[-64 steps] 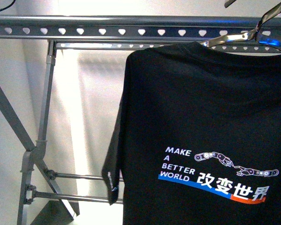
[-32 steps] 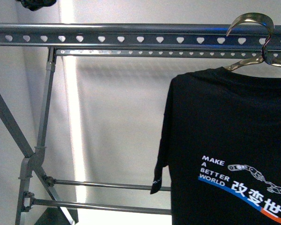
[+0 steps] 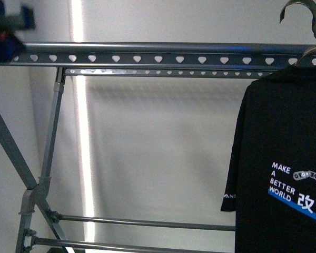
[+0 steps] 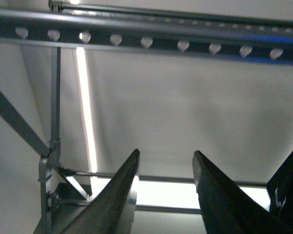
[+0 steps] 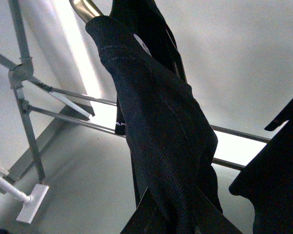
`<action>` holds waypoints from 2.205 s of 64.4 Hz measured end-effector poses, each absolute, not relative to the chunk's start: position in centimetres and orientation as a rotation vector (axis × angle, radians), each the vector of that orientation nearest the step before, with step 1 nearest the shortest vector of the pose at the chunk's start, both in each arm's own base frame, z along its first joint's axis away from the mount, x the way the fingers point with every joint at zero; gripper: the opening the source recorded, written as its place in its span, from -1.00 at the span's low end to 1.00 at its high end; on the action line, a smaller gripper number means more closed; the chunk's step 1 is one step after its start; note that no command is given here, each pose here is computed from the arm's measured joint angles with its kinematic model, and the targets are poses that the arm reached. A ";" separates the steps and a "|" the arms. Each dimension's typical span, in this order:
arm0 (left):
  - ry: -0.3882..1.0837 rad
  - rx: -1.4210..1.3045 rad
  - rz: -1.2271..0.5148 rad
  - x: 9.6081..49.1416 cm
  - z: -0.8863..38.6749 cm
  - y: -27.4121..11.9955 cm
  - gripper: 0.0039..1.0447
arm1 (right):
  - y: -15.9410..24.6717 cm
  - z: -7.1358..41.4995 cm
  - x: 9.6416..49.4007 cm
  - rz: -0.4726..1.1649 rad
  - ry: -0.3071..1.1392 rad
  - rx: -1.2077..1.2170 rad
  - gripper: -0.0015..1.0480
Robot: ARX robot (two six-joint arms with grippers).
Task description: Hang clothes on hanger
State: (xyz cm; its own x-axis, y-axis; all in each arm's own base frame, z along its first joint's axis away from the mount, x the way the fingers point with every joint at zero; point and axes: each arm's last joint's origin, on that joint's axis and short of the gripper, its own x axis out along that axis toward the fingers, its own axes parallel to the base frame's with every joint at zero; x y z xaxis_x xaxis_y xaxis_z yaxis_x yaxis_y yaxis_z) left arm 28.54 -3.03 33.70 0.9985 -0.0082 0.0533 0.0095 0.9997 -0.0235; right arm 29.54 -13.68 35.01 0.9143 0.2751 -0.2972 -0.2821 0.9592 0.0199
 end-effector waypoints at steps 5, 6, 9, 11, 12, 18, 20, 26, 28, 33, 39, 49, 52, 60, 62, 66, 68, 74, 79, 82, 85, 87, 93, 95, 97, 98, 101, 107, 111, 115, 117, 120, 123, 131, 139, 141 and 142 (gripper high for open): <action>-0.018 -0.015 -0.001 27.3 30.8 -2.5 -0.64 | -14.0 35.6 30.4 0.248 0.310 0.009 -0.94; -0.009 -0.013 0.002 26.9 30.1 -2.3 -0.70 | -14.1 35.7 30.5 0.241 0.311 0.011 -0.94; 0.004 -0.010 0.004 26.2 28.8 -2.1 -0.84 | -14.3 35.9 31.0 0.221 0.319 0.026 -0.94; 0.007 -0.009 0.004 25.6 28.0 -2.0 -0.94 | -14.5 36.0 31.5 0.207 0.328 0.044 -0.94; 0.008 -0.009 0.003 25.4 27.8 -1.9 -0.96 | -14.6 36.0 31.8 0.198 0.336 0.060 -0.94; -0.003 -0.007 -0.004 23.2 25.9 -1.6 -0.94 | -15.4 36.1 33.6 0.149 0.364 0.139 -0.94; -0.006 -0.006 -0.006 22.7 25.5 -1.5 -0.94 | -15.6 36.2 34.1 0.136 0.366 0.158 -0.94; -0.002 -0.004 -0.008 21.4 24.1 -1.0 -0.94 | -16.4 36.5 35.5 0.110 0.365 0.251 -0.94; 0.005 -0.003 -0.022 20.9 23.4 -0.6 -0.94 | -16.6 36.7 36.0 0.102 0.362 0.289 -0.94; 0.010 -0.003 0.000 19.8 22.3 -0.1 -0.94 | -17.1 36.8 37.1 0.081 0.366 0.374 -0.94; 0.010 -0.003 0.001 18.3 21.1 0.0 -0.94 | -17.4 36.3 38.5 0.048 0.379 0.496 -0.94; 0.004 -0.003 0.000 16.8 19.9 0.0 -0.94 | -17.1 35.5 39.5 0.023 0.378 0.651 -0.88; 0.002 -0.003 0.001 16.5 19.7 0.0 -0.94 | -16.8 35.4 39.6 0.018 0.369 0.681 -0.75; 0.003 -0.003 0.001 15.7 19.1 0.0 -0.94 | -15.8 35.1 39.4 0.025 0.321 0.746 -0.37; 0.004 -0.003 0.000 15.5 18.9 0.0 -0.94 | -15.3 35.0 39.2 0.034 0.310 0.754 -0.27; 0.006 -0.003 0.001 15.1 18.6 0.0 -0.94 | -14.6 35.0 38.6 0.068 0.298 0.779 -0.10; 0.006 -0.003 0.001 14.9 18.5 0.0 -0.94 | -14.2 34.9 38.2 0.090 0.295 0.787 0.00; 0.003 -0.003 0.001 14.4 18.3 0.0 -0.94 | -13.0 35.5 36.7 0.128 0.263 0.787 0.30; 0.003 -0.003 0.001 14.0 18.1 0.0 -0.94 | -12.3 36.4 35.3 0.149 0.215 0.760 0.54; 0.003 -0.003 0.001 13.8 18.0 0.0 -0.94 | -11.9 37.2 34.3 0.161 0.177 0.737 0.67; 0.004 -0.003 0.000 13.6 17.8 0.0 -0.94 | -11.5 37.8 33.2 0.167 0.137 0.707 0.80; 0.004 -0.003 0.001 13.5 17.8 0.0 -0.94 | -11.1 38.3 32.3 0.172 0.106 0.679 0.88; 0.002 -0.003 0.000 13.0 17.6 0.0 -0.94 | -9.8 38.8 28.9 0.183 0.031 0.585 0.85; -0.002 -0.003 0.001 12.9 17.3 0.0 -0.94 | -9.5 38.7 28.1 0.180 0.014 0.558 0.85; -0.011 -0.003 0.001 12.8 17.1 0.0 -0.94 | -9.2 38.5 27.5 0.176 -0.006 0.524 0.85; -0.010 -0.002 -0.001 12.8 17.1 0.0 -0.94 | -9.1 38.3 27.0 0.169 -0.022 0.499 0.85; -0.017 -0.003 0.000 12.7 17.2 0.0 -0.94 | -8.7 37.8 26.1 0.156 -0.056 0.441 0.85; -0.020 -0.003 0.000 12.4 17.3 0.0 -0.94 | -7.8 36.4 23.8 0.132 -0.131 0.289 0.85; -0.022 -0.003 0.000 12.2 17.3 0.0 -0.94 | -7.3 35.3 22.2 0.102 -0.163 0.200 0.85; -0.023 -0.003 0.000 12.0 17.3 0.0 -0.94 | -6.6 34.1 20.5 0.081 -0.197 0.128 0.85; -0.023 -0.003 0.000 11.9 17.3 0.0 -0.94 | -6.3 33.4 19.7 0.074 -0.210 0.098 0.85; -0.022 -0.003 0.000 11.8 17.3 0.0 -0.94 | -5.7 31.9 18.4 0.050 -0.221 0.050 0.85; -0.022 -0.003 0.000 11.7 17.3 0.0 -0.94 | -5.2 30.6 17.4 0.044 -0.226 0.023 0.85; -0.023 -0.003 0.000 11.3 17.3 0.0 -0.94 | -3.2 25.5 13.6 -0.013 -0.089 0.010 0.59; -0.025 -0.003 0.000 11.0 17.3 0.0 -0.94 | -2.0 22.1 11.9 -0.009 0.002 0.012 0.08; -0.025 -0.003 0.000 11.0 17.3 0.0 -0.94 | -1.9 21.9 11.8 -0.009 0.001 0.010 -0.01; -0.024 -0.003 0.000 11.0 17.3 0.0 -0.94 | -1.8 21.7 11.8 -0.010 0.000 0.007 -0.08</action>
State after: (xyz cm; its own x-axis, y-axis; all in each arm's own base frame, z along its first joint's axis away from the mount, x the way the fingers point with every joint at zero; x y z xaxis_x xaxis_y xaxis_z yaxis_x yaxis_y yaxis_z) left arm 10.97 -0.01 17.29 0.9997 0.0000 0.0238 0.0001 1.0000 -0.0025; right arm 11.78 -1.77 21.74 1.0000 -0.0095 -0.0002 0.0095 0.9999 0.0075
